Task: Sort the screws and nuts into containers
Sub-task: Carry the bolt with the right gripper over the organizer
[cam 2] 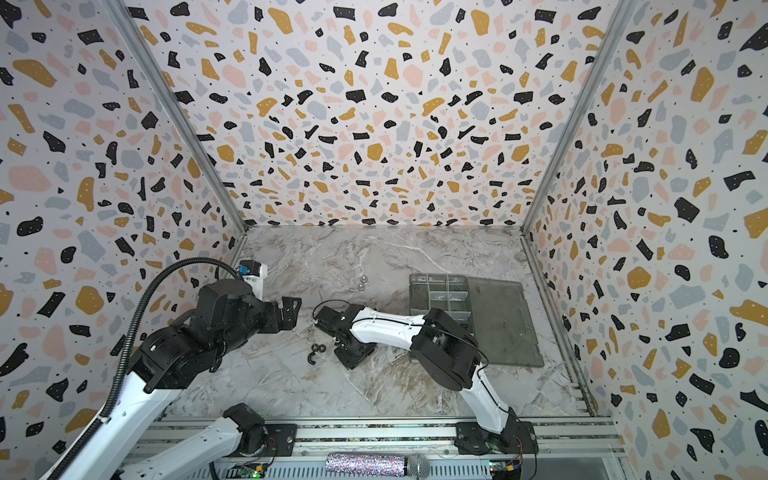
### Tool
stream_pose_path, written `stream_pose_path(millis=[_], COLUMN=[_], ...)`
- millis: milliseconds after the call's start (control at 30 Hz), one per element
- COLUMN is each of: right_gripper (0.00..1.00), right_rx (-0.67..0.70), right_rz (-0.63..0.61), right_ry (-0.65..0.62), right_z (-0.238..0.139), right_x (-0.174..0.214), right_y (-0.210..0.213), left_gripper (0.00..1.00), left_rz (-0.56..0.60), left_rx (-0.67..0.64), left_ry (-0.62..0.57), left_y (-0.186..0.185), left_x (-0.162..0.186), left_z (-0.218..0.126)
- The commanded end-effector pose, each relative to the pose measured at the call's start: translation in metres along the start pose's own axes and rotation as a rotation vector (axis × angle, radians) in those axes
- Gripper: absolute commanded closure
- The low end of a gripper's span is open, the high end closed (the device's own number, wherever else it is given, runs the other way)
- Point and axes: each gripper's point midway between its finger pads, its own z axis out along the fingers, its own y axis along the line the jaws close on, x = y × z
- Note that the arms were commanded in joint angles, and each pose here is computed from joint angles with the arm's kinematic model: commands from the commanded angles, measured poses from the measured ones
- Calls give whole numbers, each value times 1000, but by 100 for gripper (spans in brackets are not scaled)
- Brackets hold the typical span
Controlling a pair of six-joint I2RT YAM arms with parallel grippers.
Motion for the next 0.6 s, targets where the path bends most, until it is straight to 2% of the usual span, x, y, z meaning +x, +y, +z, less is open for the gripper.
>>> stream_pose_path(millis=[0,300,567], right_gripper=[73,74,74], right_rx=[38,115,155], right_rz=[20,130,236], right_ry=[-42,-129,-138], right_z=[-43,-94,-113], right_x=[-2,-10,8], right_y=[-23,-96,-154], left_gripper=[0,0,0], left_rz=[14,58,92], left_rx=[29,41,132], left_ry=[-78,-64,85], left_y=[-8,-21,-46], left_x=[-26,-38,-10], left_z=[-5,15,56])
